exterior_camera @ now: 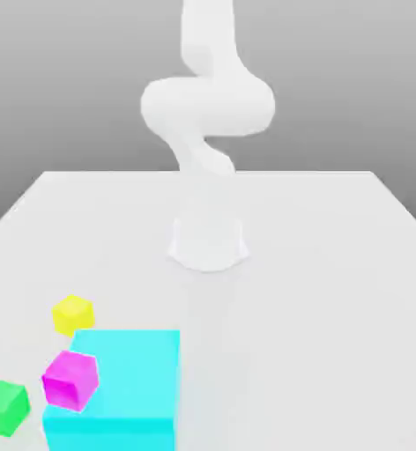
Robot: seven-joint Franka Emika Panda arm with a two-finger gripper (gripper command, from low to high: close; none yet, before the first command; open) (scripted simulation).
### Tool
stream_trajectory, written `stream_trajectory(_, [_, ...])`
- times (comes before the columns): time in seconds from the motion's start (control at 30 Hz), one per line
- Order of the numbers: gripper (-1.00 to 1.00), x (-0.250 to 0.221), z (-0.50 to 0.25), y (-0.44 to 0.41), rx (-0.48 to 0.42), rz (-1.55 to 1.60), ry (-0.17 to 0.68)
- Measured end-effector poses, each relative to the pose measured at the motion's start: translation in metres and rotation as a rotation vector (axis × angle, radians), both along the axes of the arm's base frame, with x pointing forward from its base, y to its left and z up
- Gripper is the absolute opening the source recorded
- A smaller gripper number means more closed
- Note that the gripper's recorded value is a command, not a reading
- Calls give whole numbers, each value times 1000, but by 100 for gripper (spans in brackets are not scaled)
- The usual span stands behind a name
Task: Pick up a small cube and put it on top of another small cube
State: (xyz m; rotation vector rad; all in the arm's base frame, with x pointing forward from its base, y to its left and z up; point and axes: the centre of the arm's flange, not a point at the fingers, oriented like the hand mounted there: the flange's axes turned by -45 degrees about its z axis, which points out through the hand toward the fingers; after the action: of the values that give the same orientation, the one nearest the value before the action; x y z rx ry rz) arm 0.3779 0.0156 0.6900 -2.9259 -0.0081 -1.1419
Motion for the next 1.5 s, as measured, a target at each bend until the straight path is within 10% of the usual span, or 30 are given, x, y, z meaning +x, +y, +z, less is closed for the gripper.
stream_trajectory(0.6, [0,158,-225,149,-80,160,390])
stream_trajectory(1.23, [0,151,-542,285,-123,310,735])
stream_trajectory(1.27, [-100,150,-555,285,-124,311,736])
stream_trajectory(1.5, [-100,150,-556,286,-123,311,737])
